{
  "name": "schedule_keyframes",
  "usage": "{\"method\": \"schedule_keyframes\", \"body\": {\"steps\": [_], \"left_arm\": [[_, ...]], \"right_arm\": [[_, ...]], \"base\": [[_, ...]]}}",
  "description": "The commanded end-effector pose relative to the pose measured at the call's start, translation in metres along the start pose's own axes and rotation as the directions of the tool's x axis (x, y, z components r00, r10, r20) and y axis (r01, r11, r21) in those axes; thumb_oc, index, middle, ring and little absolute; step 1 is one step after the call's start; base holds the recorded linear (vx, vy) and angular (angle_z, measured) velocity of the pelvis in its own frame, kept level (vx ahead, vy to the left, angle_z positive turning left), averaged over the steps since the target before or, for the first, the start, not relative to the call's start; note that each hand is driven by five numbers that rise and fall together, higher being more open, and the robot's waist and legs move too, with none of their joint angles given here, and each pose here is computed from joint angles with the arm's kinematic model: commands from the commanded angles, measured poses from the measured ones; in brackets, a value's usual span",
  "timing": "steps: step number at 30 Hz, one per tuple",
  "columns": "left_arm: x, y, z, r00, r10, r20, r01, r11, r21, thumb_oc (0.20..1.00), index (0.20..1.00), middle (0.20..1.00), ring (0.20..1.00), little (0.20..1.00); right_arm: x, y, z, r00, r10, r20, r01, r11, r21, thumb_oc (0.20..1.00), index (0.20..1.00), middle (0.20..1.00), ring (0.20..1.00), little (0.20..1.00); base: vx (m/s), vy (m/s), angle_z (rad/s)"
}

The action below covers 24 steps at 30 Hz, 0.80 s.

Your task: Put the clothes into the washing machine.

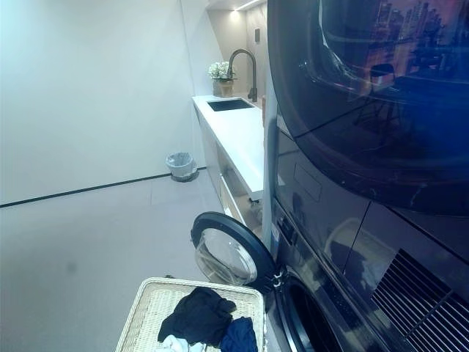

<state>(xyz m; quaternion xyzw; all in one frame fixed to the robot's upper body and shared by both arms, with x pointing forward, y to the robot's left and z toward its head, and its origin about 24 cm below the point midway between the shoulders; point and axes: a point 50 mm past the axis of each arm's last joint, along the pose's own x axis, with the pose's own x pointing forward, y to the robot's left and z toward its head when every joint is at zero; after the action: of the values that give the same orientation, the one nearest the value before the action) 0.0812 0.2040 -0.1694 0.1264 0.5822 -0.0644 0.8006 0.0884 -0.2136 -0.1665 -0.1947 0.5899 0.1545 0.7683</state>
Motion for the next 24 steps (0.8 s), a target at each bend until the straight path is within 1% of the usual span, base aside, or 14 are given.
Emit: {"method": "schedule_keyframes", "body": {"steps": [1, 3, 6, 8, 24], "left_arm": [[0.004, -0.018, 0.028, 0.994, -0.058, 0.089, 0.052, 0.996, 0.077, 1.000, 1.000, 1.000, 1.000, 1.000], [0.004, -0.018, 0.030, 0.994, -0.054, 0.099, 0.047, 0.997, 0.069, 1.000, 1.000, 1.000, 1.000, 1.000], [0.004, -0.015, 0.032, 0.993, -0.006, 0.118, -0.001, 0.998, 0.057, 1.000, 1.000, 1.000, 1.000, 1.000], [0.004, -0.013, 0.030, 0.995, 0.008, 0.101, -0.013, 0.999, 0.051, 1.000, 1.000, 1.000, 1.000, 1.000], [0.004, -0.014, 0.020, 0.997, 0.035, 0.062, -0.038, 0.998, 0.048, 1.000, 1.000, 1.000, 1.000, 1.000]], "right_arm": [[0.003, 0.006, 0.020, 0.999, 0.035, 0.024, -0.034, 0.998, -0.059, 1.000, 1.000, 1.000, 1.000, 1.000], [0.003, 0.005, 0.020, 0.999, 0.034, 0.023, -0.033, 0.998, -0.060, 1.000, 1.000, 1.000, 1.000, 1.000], [0.003, 0.004, 0.019, 0.999, 0.032, 0.020, -0.031, 0.998, -0.058, 1.000, 1.000, 1.000, 1.000, 1.000], [0.003, 0.005, 0.019, 0.999, 0.032, 0.021, -0.031, 0.998, -0.056, 1.000, 1.000, 1.000, 1.000, 1.000], [0.004, 0.010, 0.018, 0.999, 0.042, 0.019, -0.040, 0.997, -0.061, 1.000, 1.000, 1.000, 1.000, 1.000]], "base": [[0.00, 0.000, 0.00], [0.00, 0.000, 0.00], [0.00, 0.000, 0.00], [0.00, 0.000, 0.00], [0.02, 0.006, 0.00]]}}
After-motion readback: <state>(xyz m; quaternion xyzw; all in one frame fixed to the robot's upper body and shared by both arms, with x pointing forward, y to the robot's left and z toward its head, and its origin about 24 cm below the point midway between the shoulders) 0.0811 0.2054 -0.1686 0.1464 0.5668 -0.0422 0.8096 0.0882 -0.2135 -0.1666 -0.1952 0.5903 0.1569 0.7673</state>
